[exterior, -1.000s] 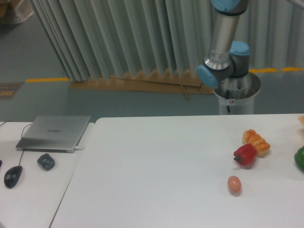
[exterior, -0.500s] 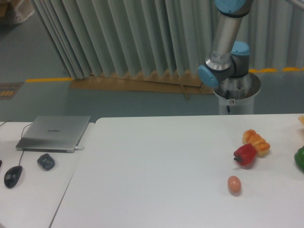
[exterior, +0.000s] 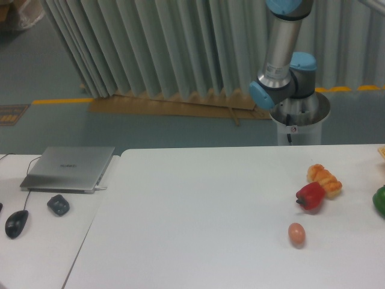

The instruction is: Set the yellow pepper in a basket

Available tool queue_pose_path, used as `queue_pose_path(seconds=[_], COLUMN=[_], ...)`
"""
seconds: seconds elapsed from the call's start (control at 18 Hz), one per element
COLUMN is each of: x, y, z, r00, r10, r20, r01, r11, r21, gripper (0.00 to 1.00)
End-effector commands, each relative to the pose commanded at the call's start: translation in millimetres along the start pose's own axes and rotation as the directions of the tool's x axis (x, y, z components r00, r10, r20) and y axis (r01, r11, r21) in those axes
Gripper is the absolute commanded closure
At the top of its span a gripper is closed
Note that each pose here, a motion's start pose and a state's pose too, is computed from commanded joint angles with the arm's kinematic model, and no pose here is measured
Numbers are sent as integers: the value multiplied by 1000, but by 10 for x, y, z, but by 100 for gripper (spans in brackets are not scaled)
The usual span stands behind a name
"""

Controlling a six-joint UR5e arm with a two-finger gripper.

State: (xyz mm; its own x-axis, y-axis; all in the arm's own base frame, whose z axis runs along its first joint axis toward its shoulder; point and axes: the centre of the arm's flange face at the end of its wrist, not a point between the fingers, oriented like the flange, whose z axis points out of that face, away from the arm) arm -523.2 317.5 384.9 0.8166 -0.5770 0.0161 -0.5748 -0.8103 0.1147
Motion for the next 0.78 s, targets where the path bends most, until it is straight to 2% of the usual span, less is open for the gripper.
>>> queue_pose_path(seconds=[0.22, 0.33, 0.5, 0.78], x=[66, 139, 281, 430], y=[-496, -935, -1394, -1680], z=[-141, -146, -138, -116], r00=[999, 997, 996, 990], r10=[-47, -78, -86, -140], r20=[12, -4, -10, -24], r01=[47, 78, 87, 141], r11=[999, 997, 996, 987], r21=[-13, 4, 25, 71], gripper=[0, 0, 0, 0])
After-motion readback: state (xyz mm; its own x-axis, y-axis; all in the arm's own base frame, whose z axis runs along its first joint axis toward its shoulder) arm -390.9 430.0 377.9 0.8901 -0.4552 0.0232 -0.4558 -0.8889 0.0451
